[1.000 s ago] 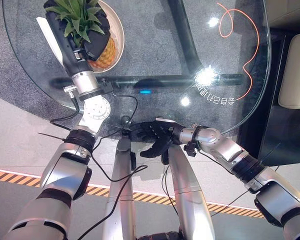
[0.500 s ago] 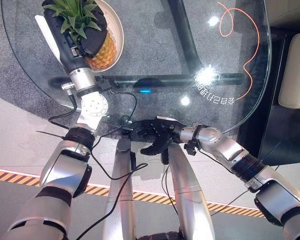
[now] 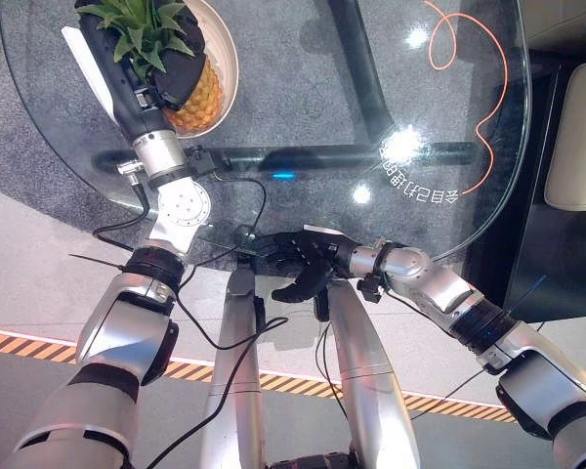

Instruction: Pick up the fruit to the plate

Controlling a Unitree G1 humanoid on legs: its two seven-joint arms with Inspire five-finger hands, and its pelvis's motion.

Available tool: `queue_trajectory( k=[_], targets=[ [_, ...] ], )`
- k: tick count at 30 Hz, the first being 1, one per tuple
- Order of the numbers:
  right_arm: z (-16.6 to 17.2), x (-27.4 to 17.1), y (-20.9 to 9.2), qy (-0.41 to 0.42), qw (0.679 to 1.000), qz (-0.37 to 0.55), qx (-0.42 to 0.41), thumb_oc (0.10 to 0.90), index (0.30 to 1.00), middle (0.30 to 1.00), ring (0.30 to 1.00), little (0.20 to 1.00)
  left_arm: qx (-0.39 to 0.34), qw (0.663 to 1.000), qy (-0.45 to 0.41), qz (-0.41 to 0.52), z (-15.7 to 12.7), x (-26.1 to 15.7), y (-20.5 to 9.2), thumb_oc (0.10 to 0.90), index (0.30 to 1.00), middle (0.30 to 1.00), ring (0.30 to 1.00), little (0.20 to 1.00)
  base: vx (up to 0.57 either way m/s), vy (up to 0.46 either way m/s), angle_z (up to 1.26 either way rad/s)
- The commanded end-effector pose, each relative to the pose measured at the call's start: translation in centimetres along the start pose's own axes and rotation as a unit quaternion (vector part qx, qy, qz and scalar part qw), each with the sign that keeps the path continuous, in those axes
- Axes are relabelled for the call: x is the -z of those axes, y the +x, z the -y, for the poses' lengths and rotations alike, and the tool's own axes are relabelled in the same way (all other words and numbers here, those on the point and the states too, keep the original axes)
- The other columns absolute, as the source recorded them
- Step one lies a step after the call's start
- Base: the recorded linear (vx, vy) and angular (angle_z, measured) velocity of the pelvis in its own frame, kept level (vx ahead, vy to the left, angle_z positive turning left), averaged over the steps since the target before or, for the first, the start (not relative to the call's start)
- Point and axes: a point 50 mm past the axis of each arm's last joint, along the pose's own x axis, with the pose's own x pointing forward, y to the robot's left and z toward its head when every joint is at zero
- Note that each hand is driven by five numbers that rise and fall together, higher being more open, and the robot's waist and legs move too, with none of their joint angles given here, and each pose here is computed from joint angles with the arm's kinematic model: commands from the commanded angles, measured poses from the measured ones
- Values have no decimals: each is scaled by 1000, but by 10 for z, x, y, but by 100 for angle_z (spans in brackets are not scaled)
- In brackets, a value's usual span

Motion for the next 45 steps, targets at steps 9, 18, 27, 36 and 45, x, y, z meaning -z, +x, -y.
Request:
queue_trajectory(
  k=[9, 18, 27, 36, 45],
  targets=[
    [-25, -14, 8, 19, 996, 74, -42, 800, 900, 900, 900, 900, -31, 996, -22, 84, 2, -31, 32, 800, 900, 900, 900, 900, 0, 0, 0],
    [-26, -15, 9, 19, 996, 76, -43, 800, 900, 900, 900, 900, -29, 997, -24, 72, 2, -29, 32, 800, 900, 900, 900, 900, 0, 0, 0],
    [-27, -14, 9, 20, 996, 78, -43, 800, 900, 900, 900, 900, -22, 999, -21, 42, 0, -19, 23, 800, 900, 900, 900, 900, 0, 0, 0],
    [-31, -12, 9, 19, 995, 85, -43, 800, 900, 900, 900, 900, -19, 1000, -16, 14, -3, -8, 12, 800, 900, 900, 900, 900, -18, -31, 0],
    [-35, -12, 9, 15, 995, 90, -45, 800, 900, 900, 900, 900, -28, 999, -13, -27, -9, 5, -3, 800, 900, 900, 900, 900, -43, -59, 1]
  ],
)
